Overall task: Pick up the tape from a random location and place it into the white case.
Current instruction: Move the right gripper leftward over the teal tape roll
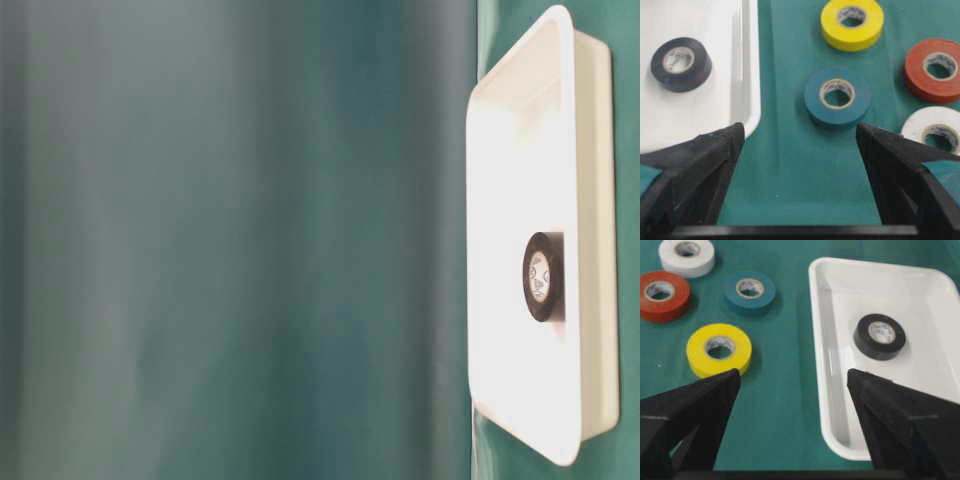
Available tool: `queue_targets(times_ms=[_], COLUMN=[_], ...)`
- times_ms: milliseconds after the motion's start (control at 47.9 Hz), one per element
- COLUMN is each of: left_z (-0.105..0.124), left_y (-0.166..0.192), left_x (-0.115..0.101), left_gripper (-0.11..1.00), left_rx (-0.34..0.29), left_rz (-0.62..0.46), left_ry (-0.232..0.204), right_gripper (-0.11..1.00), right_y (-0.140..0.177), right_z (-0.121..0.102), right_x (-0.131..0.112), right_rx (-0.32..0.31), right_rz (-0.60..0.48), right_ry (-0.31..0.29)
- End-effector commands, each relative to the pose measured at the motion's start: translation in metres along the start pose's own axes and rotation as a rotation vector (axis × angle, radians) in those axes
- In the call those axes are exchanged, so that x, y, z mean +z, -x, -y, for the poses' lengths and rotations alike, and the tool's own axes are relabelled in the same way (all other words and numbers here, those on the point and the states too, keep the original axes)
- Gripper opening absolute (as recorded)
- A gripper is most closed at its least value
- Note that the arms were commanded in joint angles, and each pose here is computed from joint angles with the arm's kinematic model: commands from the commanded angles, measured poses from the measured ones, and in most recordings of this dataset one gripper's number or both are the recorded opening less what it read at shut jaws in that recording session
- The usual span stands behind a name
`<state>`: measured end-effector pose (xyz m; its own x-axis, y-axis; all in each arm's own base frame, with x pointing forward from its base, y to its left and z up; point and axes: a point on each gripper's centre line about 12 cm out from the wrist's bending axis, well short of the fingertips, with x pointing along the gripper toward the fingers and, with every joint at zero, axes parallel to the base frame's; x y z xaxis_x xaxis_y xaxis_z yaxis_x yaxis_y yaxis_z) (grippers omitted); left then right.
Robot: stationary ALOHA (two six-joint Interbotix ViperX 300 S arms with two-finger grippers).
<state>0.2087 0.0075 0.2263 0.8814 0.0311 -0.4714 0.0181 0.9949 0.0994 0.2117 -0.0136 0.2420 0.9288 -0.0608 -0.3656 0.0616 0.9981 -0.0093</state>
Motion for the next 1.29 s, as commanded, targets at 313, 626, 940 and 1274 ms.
queue_targets(times_ms=[313,626,940,1274], left_z=[0.000,-0.001,0.000,0.000], left_y=[0.000,0.000,0.000,0.000], left_x=[0.005,0.006,0.006,0.008], left_gripper=[0.98,0.98,0.98,0.98], left_rx=[0.001,0.002,0.001,0.002], left_rz=[0.020,0.021,0.025,0.041], left_ry=[0.002,0.002,0.001,0.000], right_gripper=[0.92,0.92,0.92,0.92], right_y=[0.000,0.001,-0.004,-0.040], right_z=[-0.014,-0.029,-0.030,-0.035], right_x=[0.003,0.001,0.003,0.021], right_rx=[0.063,0.129,0.129,0.128], right_rz=[0.001,-0.016,-0.023,-0.043], right_ry=[0.000,0.005,0.005,0.005])
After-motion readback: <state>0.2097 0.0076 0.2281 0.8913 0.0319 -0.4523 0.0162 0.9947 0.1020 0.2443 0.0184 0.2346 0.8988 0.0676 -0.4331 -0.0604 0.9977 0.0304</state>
